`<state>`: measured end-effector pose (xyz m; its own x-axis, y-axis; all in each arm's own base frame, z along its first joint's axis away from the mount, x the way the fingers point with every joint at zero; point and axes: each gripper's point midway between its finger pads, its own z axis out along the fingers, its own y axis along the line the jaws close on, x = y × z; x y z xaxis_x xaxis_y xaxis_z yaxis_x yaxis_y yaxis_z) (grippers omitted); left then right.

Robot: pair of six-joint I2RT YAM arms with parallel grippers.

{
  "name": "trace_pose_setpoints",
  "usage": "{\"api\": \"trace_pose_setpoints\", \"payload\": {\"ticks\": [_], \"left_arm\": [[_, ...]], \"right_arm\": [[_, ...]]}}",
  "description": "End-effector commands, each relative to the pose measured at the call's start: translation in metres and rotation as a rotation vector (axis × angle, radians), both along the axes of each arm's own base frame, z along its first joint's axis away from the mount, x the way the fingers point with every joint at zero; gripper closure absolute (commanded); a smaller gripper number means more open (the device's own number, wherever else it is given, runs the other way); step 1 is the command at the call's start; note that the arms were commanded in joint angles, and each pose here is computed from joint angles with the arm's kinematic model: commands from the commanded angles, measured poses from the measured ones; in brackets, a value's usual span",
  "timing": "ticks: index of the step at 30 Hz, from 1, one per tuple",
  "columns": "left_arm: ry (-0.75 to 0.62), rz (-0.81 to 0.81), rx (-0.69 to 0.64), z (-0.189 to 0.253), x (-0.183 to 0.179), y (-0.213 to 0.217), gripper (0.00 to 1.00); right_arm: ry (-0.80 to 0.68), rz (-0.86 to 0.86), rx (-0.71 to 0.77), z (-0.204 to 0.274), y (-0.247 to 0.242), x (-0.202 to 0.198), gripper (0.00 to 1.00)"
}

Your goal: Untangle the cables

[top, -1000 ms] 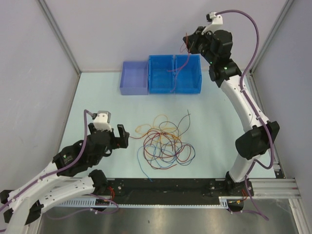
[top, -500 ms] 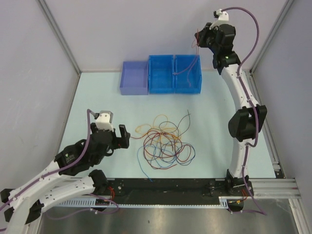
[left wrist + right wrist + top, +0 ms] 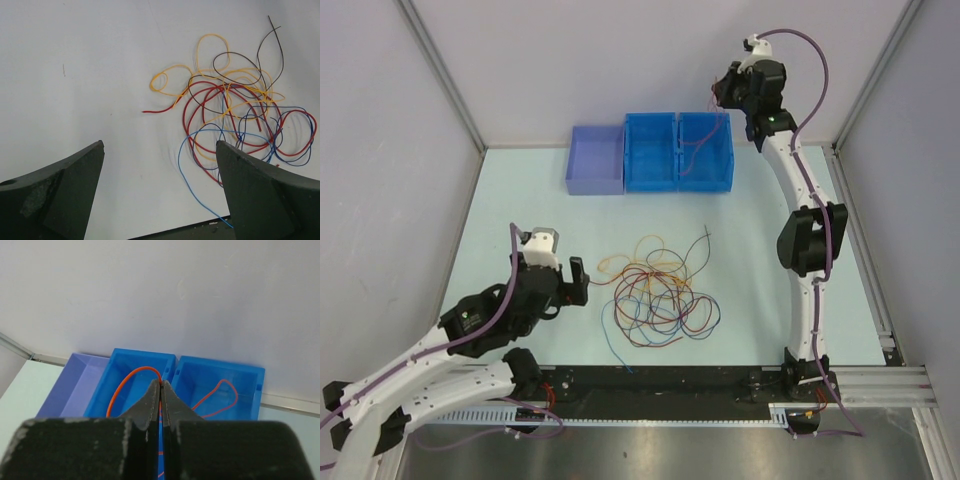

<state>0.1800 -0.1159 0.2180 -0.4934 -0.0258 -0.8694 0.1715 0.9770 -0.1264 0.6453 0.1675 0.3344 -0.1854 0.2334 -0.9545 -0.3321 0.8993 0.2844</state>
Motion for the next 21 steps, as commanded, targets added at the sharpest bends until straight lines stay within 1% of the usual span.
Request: {"api": "trace_pose_setpoints", "payload": {"ticks": [1,4,5,7,10,16,18,20,21], "left_arm": [[-0.042,0.038,-0.030,0.012,0.001,0.009,0.02],[-0.047,0.055,-0.037,0.013,0.002,0.012,0.02],[-0.050,0.060,-0.037,0.014,0.002,0.014,0.02],[-0.051,0.062,-0.038,0.014,0.002,0.014,0.02],[-0.052,0.059,-0.044,0.014,0.002,0.014,0.02],[-0.050,0.064,-0.040,0.014,0.003,0.014,0.02],[-0.052,0.069,-0.045,0.015,0.004,0.015,0.02],[-0.055,0.075,-0.049,0.016,0.004,0.017,0.02],[-0.057,0.078,-0.051,0.016,0.004,0.017,0.02]], "right_arm": [[-0.085,0.008,0.001,0.029,0.001,0.001,0.99],[-0.074,-0.009,0.006,0.026,-0.001,0.001,0.62],[-0.073,-0.008,0.010,0.027,-0.001,0.001,0.36],[-0.064,-0.008,0.007,0.026,0.000,-0.001,0.23],[-0.060,-0.012,-0.004,0.026,0.001,-0.005,0.19],[-0.046,-0.018,-0.002,0.032,-0.001,-0.013,0.19],[-0.016,-0.026,0.009,0.032,-0.002,-0.022,0.20],[0.065,-0.082,0.022,0.015,-0.009,-0.030,0.24],[0.136,-0.109,0.045,-0.004,-0.012,-0.043,0.25]]}}
